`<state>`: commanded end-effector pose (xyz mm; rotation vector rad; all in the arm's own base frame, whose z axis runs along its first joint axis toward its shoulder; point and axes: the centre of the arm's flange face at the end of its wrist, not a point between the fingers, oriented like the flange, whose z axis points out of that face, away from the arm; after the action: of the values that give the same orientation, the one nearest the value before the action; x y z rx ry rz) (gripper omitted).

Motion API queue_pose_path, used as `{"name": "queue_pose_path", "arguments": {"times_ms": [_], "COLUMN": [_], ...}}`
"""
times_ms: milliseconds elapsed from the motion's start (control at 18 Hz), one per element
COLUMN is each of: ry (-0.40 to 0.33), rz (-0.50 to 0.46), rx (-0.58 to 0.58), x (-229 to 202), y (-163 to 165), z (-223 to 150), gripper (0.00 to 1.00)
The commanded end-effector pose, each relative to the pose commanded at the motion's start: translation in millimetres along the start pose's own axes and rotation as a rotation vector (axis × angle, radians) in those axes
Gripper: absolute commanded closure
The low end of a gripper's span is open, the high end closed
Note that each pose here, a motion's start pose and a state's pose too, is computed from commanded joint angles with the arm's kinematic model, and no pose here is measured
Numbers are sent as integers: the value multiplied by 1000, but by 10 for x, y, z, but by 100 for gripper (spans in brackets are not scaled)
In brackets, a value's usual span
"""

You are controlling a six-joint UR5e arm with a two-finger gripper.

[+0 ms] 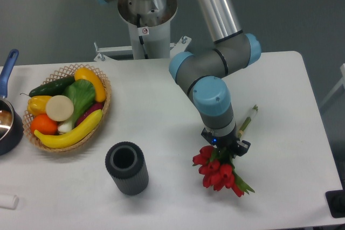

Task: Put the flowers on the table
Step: 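Lay the tulips on the table and open the gripper, then raise the open gripper away from the tulips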

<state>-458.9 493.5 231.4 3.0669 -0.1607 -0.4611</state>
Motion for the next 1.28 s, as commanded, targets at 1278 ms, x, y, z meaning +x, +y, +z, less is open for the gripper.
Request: {"name": "queue_pose_path", "arguments": {"times_ms": [1278], "ry": [79], "rz": [202], "rx": [196], "x": [-320], "y": [1083], "z": [-2179], "gripper": [0]}}
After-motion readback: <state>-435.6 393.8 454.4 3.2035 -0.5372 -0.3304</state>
